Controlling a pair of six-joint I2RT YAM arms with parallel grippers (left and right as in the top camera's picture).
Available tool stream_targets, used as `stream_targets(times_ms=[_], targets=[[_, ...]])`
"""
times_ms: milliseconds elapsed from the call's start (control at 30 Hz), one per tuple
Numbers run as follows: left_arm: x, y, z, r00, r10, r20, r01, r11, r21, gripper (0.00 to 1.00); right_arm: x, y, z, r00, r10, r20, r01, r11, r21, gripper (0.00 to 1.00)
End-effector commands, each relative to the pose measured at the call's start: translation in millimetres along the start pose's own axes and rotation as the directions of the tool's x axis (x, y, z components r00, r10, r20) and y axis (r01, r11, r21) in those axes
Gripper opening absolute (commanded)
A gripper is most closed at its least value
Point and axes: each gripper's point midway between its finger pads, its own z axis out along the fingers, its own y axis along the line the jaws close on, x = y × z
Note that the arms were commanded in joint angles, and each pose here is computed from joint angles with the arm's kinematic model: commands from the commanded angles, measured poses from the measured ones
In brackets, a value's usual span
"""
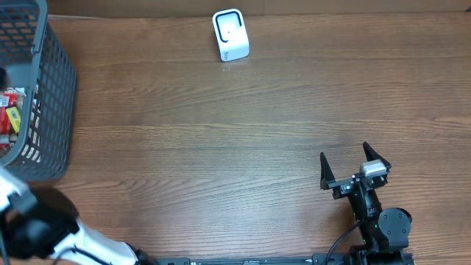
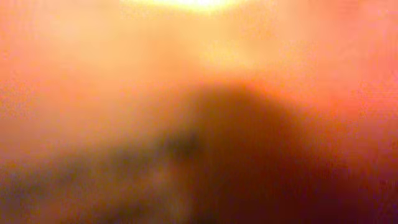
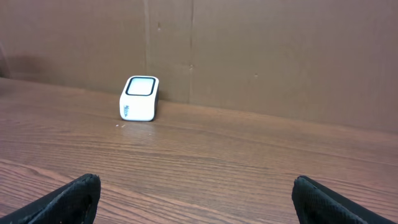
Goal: Scan the item barcode
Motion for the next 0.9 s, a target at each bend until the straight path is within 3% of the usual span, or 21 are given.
stream_targets(times_ms=[0, 167, 400, 633, 867], targets=[[-28, -21, -97, 0.973, -0.055, 0.225, 0.055, 0.998, 0.005, 0.47, 3, 0, 0, 1.000, -0.002, 0.000, 0.002, 1.000, -0.001, 1.00], [-27, -61, -159, 0.940, -0.076, 0.332, 0.050, 0.995, 0.087, 0.43, 3, 0, 0, 1.000, -0.002, 0.000, 0.002, 1.000, -0.001, 1.00], [-7, -136, -202, 0.933, -0.007, 0.360, -0.071, 0.977, 0.202, 0.40, 3, 0, 0, 1.000, -0.002, 0.000, 0.002, 1.000, -0.001, 1.00], [37, -206, -197, 0.966, 0.114, 0.234, -0.181, 0.941, 0.286, 0.39, 3, 0, 0, 1.000, -0.002, 0.000, 0.002, 1.000, -0.001, 1.00], [79, -261, -176, 0.957, 0.266, 0.112, -0.289, 0.897, 0.335, 0.39, 3, 0, 0, 1.000, -0.002, 0.000, 0.002, 1.000, -0.001, 1.00]])
